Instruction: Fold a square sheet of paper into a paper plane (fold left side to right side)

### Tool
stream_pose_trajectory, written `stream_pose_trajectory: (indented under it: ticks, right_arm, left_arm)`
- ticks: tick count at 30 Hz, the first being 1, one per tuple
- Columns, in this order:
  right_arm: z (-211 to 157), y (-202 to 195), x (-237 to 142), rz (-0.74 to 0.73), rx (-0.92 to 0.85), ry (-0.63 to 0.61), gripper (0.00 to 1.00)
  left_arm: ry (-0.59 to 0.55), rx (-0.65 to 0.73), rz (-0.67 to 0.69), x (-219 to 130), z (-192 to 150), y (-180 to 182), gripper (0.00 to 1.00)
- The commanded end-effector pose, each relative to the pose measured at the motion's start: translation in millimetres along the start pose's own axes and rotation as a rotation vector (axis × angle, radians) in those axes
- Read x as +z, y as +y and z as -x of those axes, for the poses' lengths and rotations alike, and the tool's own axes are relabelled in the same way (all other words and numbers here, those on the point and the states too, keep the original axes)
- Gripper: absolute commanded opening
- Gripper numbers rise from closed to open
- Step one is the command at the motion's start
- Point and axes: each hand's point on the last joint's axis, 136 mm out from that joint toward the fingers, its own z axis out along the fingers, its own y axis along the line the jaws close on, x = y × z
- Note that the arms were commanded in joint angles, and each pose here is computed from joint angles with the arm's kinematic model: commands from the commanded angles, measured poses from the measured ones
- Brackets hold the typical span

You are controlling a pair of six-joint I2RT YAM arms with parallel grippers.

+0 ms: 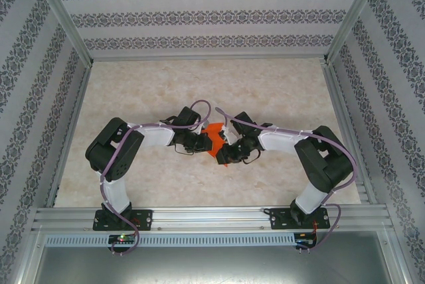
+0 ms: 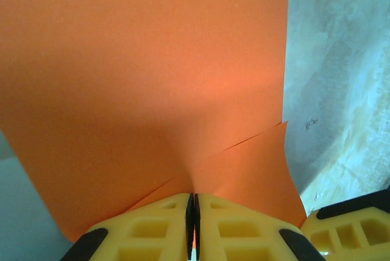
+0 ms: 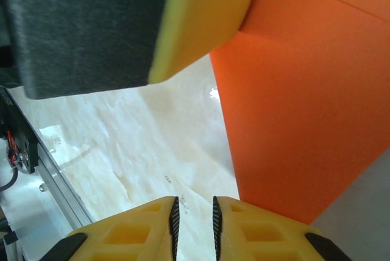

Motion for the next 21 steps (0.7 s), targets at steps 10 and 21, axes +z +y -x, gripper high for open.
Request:
stream_pose_trajectory:
  ticks: [10,21]
  right_arm:
    - [-10.9,-16.9,8.3,-0.063,0.012,0.05,0.24]
    - [-16.9,-25.5,8.3,-0.089,0.031,0.066,0.24]
  left_arm:
    - [0.08,-0.022,0.131,14.0,-25.5,32.1,0.14]
    - [0.079,-0.019,0.137,14.0,-25.0,32.9,0.14]
